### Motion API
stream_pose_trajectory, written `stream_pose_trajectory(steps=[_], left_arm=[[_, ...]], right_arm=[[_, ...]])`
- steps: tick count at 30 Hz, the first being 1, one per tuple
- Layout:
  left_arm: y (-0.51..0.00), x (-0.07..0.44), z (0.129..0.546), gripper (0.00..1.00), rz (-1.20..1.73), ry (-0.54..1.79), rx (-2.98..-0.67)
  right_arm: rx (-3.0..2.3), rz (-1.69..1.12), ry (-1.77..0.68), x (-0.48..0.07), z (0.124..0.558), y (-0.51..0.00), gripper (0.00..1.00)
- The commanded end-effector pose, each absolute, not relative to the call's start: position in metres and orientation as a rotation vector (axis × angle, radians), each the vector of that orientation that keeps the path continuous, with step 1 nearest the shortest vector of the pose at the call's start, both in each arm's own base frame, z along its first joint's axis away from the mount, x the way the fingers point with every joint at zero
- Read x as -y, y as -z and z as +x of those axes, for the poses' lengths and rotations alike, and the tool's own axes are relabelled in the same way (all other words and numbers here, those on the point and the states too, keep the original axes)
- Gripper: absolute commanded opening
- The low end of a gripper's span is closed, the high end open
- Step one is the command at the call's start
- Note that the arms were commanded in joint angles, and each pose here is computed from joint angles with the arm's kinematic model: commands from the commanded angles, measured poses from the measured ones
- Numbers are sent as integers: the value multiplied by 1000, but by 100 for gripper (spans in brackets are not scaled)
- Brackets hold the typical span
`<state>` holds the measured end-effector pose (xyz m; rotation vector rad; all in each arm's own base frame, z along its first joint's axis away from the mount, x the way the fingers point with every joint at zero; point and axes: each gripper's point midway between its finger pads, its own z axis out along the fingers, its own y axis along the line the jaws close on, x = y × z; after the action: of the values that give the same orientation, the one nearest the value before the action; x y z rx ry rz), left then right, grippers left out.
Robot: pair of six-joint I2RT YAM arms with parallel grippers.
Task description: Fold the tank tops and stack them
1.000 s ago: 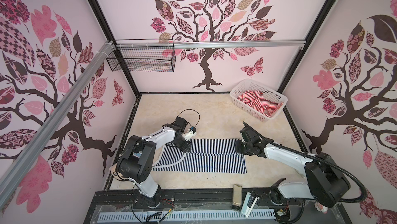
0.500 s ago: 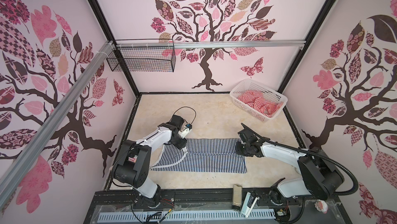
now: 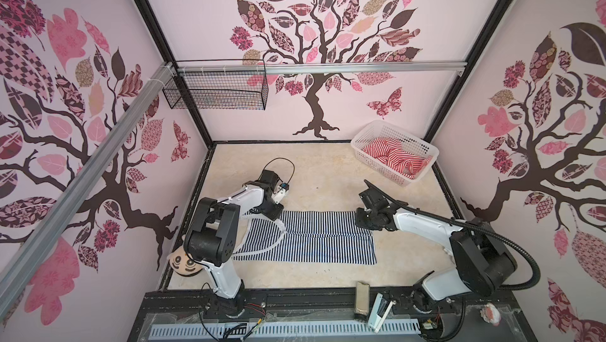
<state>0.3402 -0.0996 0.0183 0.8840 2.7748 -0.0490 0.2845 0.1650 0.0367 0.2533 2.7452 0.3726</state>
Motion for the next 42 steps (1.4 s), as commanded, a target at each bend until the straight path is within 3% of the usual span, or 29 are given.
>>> stream_pose_trajectory(steps=[1,7,18,29,35,38,42], left_arm=[[-2,85,337,40,918,-27,-2841],[-15,100,365,38,938,23,-2829],[-7,158,467,37,1056,-23,-2767],[-32,215,558,39,1012,-136,-2570],[-112,202,551,41,828,-14,-2452],[-145,189,523,43,754,92,-2429],[-138,167,474,43,754,143,-2478]], right_arm=[[-2771,267,-321,-159,282,-24,22],[-2803,302,-255,-150,276,-5,21],[-2802,381,-343,-151,243,3,20],[-2822,241,-312,-224,197,3,20],[-2792,97,-345,-262,185,-25,21],[-2720,86,-363,-263,195,-46,22],[-2652,72,-309,-257,212,-63,23]])
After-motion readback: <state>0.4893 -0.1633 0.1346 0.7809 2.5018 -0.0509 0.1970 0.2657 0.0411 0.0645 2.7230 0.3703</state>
